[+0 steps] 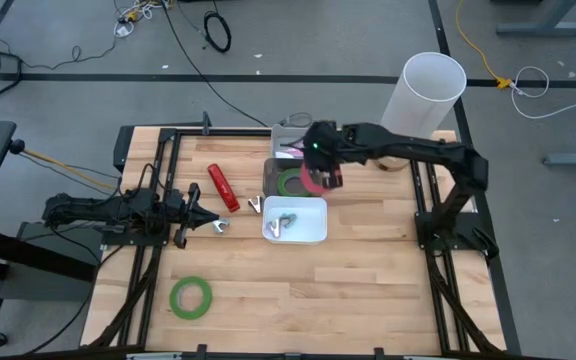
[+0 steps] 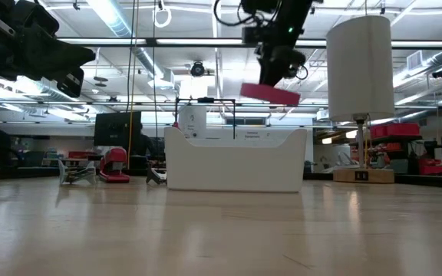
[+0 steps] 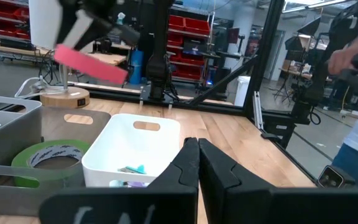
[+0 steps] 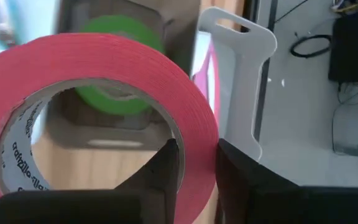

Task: Pick and place Stapler, Stapler remover, tape
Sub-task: Put the pink tape in the black bin, then put the red stapler in the gray bin

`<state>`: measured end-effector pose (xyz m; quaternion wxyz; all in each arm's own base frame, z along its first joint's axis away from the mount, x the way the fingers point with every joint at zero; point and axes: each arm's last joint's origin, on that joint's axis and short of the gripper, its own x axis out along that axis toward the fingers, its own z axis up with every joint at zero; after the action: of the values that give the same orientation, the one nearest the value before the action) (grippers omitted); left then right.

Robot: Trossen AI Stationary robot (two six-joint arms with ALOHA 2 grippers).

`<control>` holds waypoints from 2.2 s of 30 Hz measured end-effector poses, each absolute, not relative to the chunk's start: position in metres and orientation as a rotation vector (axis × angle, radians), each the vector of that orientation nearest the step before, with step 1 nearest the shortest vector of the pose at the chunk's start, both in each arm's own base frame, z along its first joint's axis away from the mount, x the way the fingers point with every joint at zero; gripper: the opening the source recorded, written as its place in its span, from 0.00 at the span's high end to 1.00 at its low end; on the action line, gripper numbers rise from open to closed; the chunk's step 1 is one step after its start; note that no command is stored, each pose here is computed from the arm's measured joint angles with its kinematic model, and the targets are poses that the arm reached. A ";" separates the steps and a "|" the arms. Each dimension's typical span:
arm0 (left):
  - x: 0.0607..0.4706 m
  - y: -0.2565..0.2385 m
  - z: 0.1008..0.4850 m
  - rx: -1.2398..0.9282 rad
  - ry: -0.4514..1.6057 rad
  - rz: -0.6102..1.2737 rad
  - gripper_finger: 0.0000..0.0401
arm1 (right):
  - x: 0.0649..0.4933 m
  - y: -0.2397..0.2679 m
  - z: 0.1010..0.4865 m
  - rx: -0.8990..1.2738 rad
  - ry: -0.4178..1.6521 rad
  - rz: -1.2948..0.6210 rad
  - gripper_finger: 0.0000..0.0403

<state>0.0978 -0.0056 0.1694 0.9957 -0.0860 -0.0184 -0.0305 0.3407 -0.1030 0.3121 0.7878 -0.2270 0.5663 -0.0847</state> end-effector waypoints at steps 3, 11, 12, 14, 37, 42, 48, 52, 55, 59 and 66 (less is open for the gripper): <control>0.098 -0.006 0.169 -0.172 -0.037 -0.061 0.99 | 0.348 -0.121 0.302 -0.444 1.187 -0.172 0.78; 0.098 -0.006 0.170 -0.172 -0.037 -0.061 0.99 | 0.367 -0.153 0.277 -0.335 1.092 -0.171 0.78; 0.098 -0.006 0.170 -0.172 -0.037 -0.061 0.99 | 0.369 -0.155 0.274 -0.319 1.083 -0.164 0.78; 0.098 -0.006 0.170 -0.172 -0.037 -0.061 0.99 | 0.372 -0.159 0.269 -0.286 1.073 -0.158 0.78; 0.098 -0.006 0.169 -0.172 -0.036 -0.061 0.99 | 0.395 -0.164 0.221 -0.116 1.117 -0.192 0.78; 0.098 -0.006 0.169 -0.172 -0.037 -0.061 0.99 | 0.393 -0.163 0.220 -0.113 1.136 -0.186 0.78; 0.098 -0.006 0.169 -0.172 -0.037 -0.061 0.99 | 0.393 -0.162 0.220 -0.115 1.138 -0.184 0.76; 0.098 -0.006 0.169 -0.172 -0.037 -0.061 0.99 | 0.394 -0.160 0.220 -0.116 1.139 -0.179 0.72; 0.098 -0.006 0.169 -0.172 -0.037 -0.061 0.99 | 0.394 -0.160 0.220 -0.109 1.136 -0.164 0.67; 0.098 -0.006 0.169 -0.172 -0.037 -0.061 0.99 | 0.395 -0.158 0.220 -0.099 1.129 -0.142 0.61; 0.098 -0.006 0.169 -0.172 -0.037 -0.061 0.99 | 0.396 -0.150 0.226 -0.115 1.112 -0.124 0.54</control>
<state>0.0978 -0.0056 0.1694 0.9957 -0.0858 -0.0184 -0.0306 0.3959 -0.1502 0.2257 0.8460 -0.0546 0.5271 -0.0586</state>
